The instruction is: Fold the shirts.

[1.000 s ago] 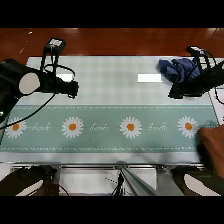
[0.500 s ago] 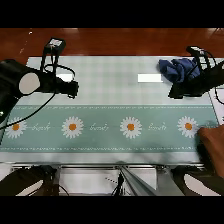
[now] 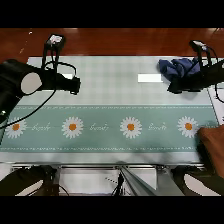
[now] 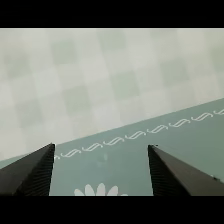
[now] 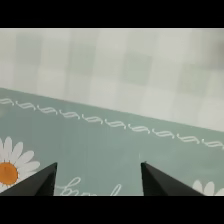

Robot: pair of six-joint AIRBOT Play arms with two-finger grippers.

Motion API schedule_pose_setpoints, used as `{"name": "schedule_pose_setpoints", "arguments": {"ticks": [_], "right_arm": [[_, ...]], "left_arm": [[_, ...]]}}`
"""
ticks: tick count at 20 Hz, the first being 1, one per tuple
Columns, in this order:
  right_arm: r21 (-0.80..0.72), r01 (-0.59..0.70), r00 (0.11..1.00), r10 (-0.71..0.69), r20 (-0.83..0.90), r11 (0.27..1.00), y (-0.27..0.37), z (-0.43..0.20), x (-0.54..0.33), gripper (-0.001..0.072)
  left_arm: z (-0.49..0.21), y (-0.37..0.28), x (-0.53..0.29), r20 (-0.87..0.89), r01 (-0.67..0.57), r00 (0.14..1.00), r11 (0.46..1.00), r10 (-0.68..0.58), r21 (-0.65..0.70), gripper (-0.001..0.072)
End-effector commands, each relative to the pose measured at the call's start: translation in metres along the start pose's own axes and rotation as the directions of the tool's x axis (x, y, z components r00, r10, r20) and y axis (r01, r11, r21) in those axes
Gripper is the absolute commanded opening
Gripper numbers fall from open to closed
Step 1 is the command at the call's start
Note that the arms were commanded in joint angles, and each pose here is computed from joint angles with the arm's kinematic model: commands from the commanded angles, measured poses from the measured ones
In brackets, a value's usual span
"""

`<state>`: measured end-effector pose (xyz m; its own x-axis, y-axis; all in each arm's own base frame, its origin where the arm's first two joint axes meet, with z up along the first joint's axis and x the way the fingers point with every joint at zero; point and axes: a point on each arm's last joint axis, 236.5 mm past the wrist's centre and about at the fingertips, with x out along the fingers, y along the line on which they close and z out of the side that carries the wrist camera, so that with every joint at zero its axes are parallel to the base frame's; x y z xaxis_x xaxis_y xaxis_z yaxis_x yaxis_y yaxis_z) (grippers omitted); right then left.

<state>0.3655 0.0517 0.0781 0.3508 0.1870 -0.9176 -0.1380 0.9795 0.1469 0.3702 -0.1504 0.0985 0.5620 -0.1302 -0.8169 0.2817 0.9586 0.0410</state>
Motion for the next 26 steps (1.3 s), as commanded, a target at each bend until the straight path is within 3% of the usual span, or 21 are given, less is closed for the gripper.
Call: {"name": "schedule_pose_setpoints", "arguments": {"ticks": [1, 6, 8, 9, 11, 14, 19, 26], "right_arm": [[0.004, 0.041, 0.984, -0.041, 0.171, 0.999, -0.010, 0.041, -0.004, 0.0600], [0.012, 0.076, 0.921, -0.074, 0.383, 0.997, -0.017, 0.091, -0.019, 0.0586], [0.002, 0.211, 0.817, -0.177, 0.548, 0.978, -0.044, 0.130, -0.042, 0.0585], [0.054, 0.272, 0.752, -0.247, 0.611, 0.961, -0.065, 0.147, -0.055, 0.0585], [0.275, 0.278, 0.672, -0.391, 0.629, 0.920, -0.125, 0.156, -0.065, 0.0585], [0.532, 0.191, 0.711, -0.490, 0.505, 0.825, -0.205, 0.132, -0.038, 0.0596], [0.768, 0.004, 0.826, -0.435, 0.359, 0.641, -0.265, 0.088, 0.026, 0.0608], [0.799, -0.017, 0.917, -0.309, 0.253, 0.602, -0.250, 0.070, 0.129, 0.0608]], "left_arm": [[0.020, -0.004, 0.004, 0.080, 0.016, 0.997, 1.000, -0.016, 0.002, 0.0684], [0.022, -0.007, 0.019, 0.077, 0.019, 0.997, 1.000, -0.019, 0.008, 0.0684], [0.020, -0.008, 0.023, 0.065, 0.017, 0.998, 1.000, -0.018, 0.009, 0.0683], [0.019, -0.008, 0.025, 0.062, 0.017, 0.998, 1.000, -0.017, 0.009, 0.0684], [0.019, -0.008, 0.025, 0.061, 0.017, 0.998, 1.000, -0.017, 0.009, 0.0684], [0.018, -0.009, 0.025, 0.059, 0.018, 0.998, 1.000, -0.019, 0.010, 0.0684], [0.006, -0.006, 0.025, 0.006, 0.008, 1.000, 1.000, -0.008, 0.011, 0.0683], [-0.005, -0.004, 0.025, -0.039, -0.001, 0.999, 1.000, 0.002, 0.011, 0.0684]]}}
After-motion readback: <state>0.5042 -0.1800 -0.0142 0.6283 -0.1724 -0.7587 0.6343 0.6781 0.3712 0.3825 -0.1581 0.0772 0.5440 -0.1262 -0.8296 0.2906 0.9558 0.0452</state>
